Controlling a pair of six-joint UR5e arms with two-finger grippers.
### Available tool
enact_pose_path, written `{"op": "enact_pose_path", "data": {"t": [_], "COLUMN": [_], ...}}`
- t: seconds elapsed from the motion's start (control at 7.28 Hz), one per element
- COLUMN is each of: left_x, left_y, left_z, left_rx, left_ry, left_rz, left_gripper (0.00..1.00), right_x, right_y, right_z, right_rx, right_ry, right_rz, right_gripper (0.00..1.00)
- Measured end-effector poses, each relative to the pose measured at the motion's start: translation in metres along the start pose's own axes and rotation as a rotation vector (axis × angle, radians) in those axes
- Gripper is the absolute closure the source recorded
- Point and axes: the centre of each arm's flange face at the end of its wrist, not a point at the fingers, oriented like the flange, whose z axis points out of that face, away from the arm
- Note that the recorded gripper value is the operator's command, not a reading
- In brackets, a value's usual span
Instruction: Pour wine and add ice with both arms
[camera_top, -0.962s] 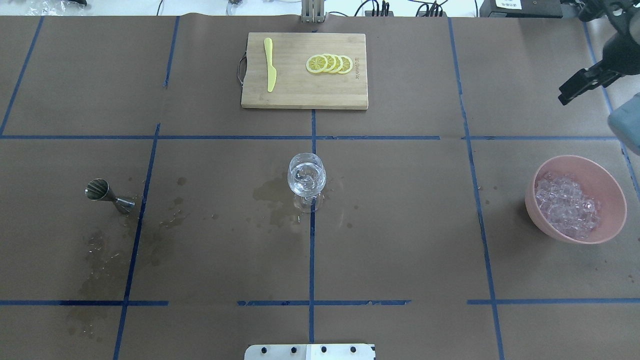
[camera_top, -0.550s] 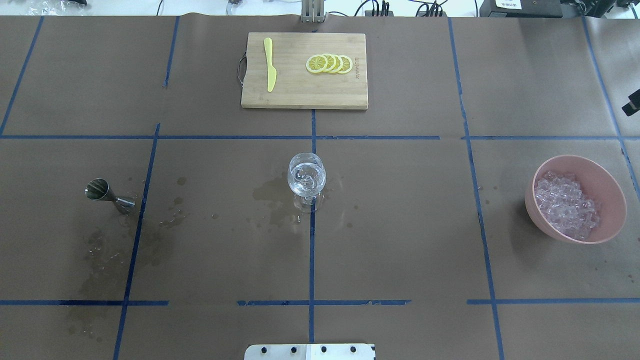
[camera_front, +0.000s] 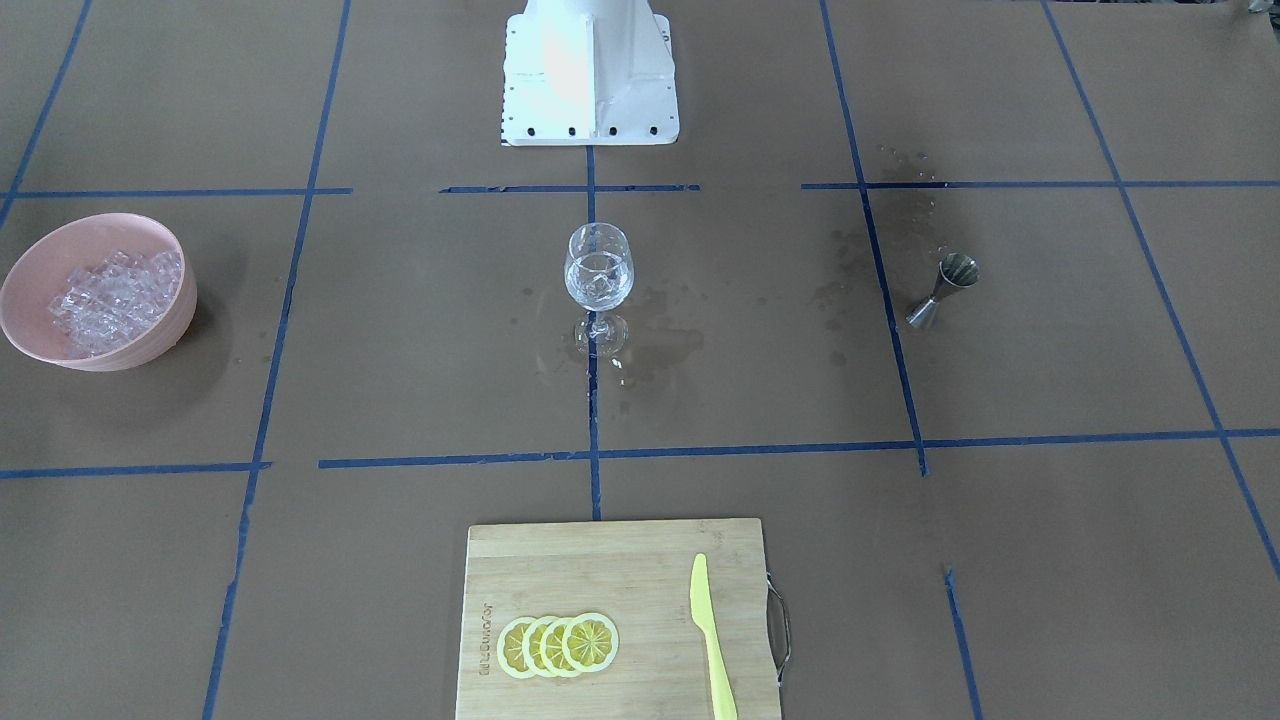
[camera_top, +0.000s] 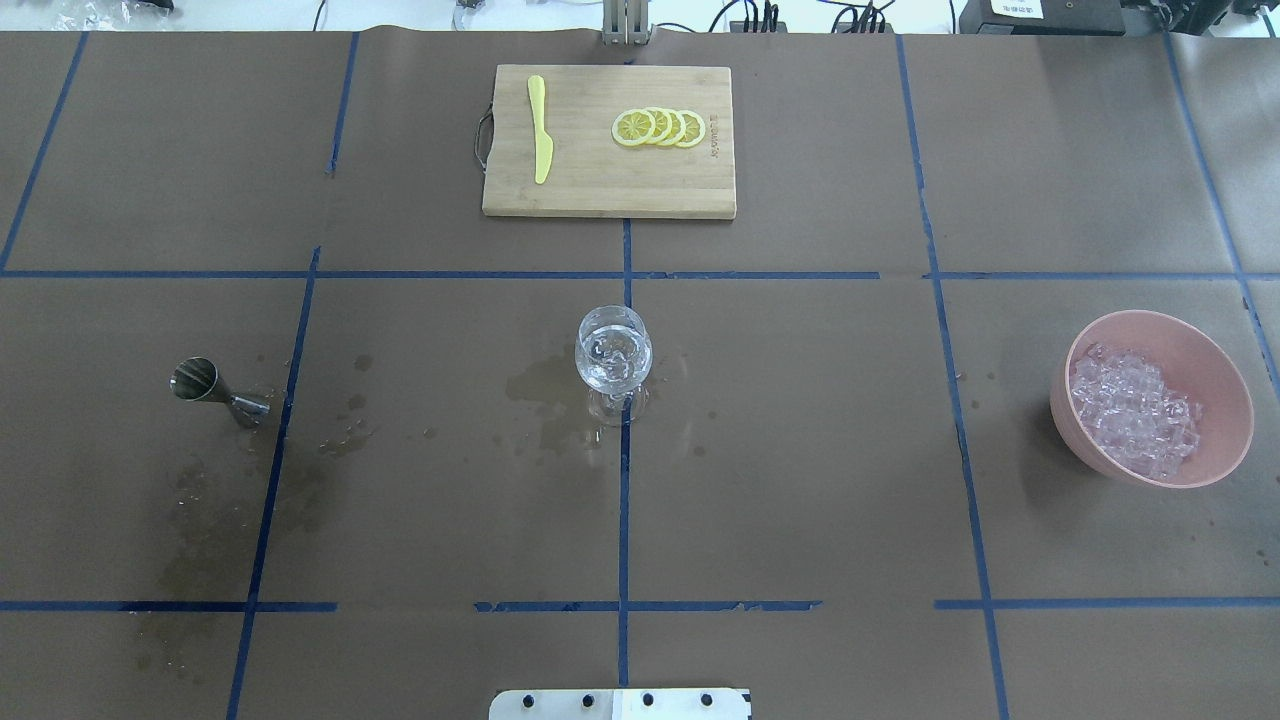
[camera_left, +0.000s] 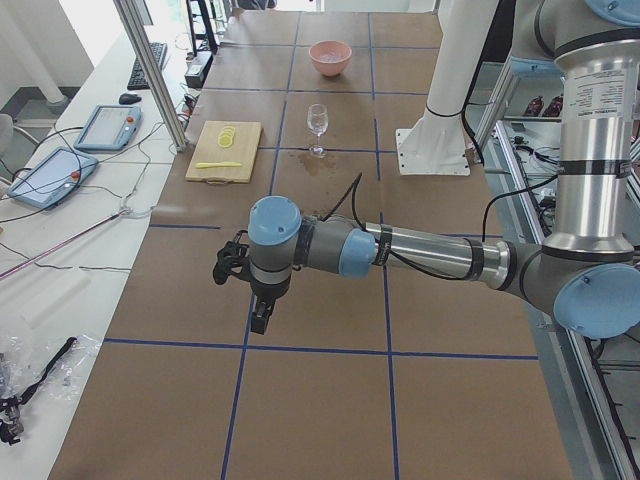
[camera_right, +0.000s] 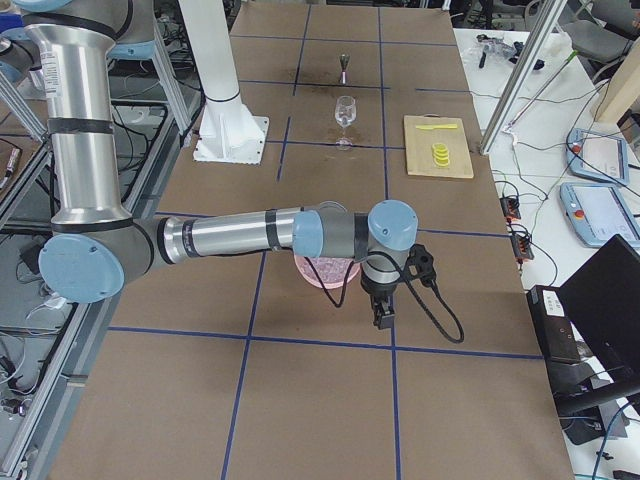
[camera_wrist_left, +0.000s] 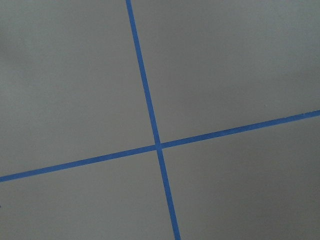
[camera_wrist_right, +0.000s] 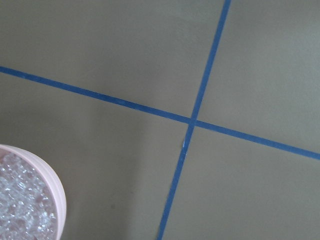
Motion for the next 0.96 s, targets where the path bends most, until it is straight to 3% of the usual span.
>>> {"op": "enact_pose_path", "data": {"t": [0.55,0.96], "left_x": [-0.028,-0.026], "left_y": [0.022,-0.006], "left_z": [0.032,0.030], "left_rx": [-0.068,-0.057], "left_ry": [0.003,0.002], "left_rz": [-0.068,-0.060], "left_gripper": [0.00,0.00], "right_x": [0.026,0.033], "right_y": [0.028,0.040], "right_z": [0.003,0.006], "right_rx": [-0.004,-0.009], "right_ry": [-0.001,-0.009], "right_rz": [0.122,0.152], "right_gripper": [0.00,0.00]}}
